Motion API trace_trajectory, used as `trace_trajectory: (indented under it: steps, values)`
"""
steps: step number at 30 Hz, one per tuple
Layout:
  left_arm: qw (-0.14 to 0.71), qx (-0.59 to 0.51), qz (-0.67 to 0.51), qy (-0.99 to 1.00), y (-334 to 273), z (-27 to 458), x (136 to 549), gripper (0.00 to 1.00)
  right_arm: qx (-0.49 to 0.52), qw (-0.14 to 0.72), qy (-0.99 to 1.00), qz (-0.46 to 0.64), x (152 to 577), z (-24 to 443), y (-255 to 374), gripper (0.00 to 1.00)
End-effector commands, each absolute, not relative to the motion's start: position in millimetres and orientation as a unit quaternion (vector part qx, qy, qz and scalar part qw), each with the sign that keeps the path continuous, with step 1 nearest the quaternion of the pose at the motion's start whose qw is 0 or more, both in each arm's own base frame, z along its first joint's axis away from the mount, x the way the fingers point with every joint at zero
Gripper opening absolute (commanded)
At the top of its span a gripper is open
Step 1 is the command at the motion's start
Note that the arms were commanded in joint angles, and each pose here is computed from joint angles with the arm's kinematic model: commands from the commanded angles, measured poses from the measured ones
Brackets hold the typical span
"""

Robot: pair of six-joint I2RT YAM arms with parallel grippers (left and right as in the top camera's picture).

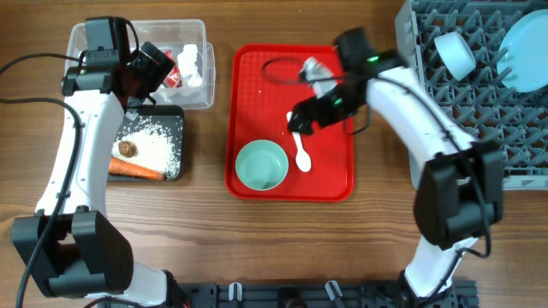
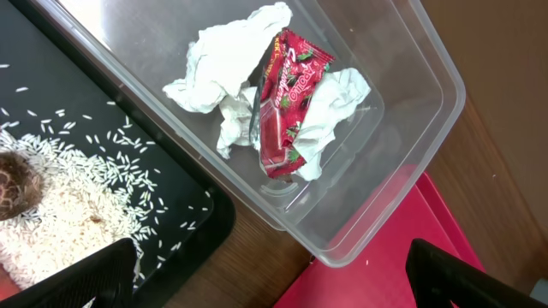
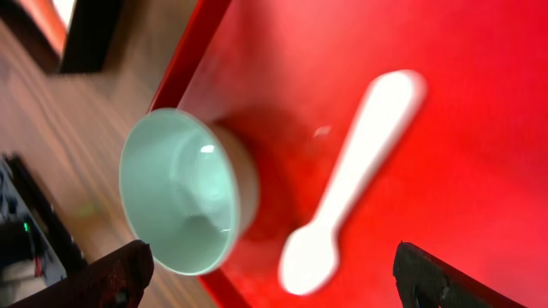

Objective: Sort waste into correct bins and load items into the dishwasher rack
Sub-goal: 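Reach the right gripper to the pale green bowl and grasp its rim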

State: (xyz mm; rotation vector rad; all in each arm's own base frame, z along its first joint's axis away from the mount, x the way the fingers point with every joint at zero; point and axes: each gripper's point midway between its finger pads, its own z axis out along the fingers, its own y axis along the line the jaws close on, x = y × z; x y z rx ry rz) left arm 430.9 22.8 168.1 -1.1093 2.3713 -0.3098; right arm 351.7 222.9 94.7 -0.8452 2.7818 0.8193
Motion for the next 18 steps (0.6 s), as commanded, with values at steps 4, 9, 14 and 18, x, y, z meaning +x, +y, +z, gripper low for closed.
trace_trajectory:
  steps: [4,9,14,18]
  values:
    - [0.258,-0.412,-0.122,0.865,23.1,176.2,432.5,1.00,-0.207,0.003,0.957,0.204,321.2,71.1,257.4,0.93]
    - [0.258,-0.412,-0.122,0.865,23.1,176.2,432.5,1.00,-0.164,-0.025,0.971,0.172,314.7,55.0,253.3,0.80]
    - [0.258,-0.412,-0.122,0.865,23.1,176.2,432.5,1.00,-0.140,-0.053,0.973,0.177,311.7,39.9,252.8,0.70]
    - [0.258,-0.412,-0.122,0.865,23.1,176.2,432.5,1.00,-0.140,-0.082,0.969,0.186,304.6,26.5,255.6,0.54]
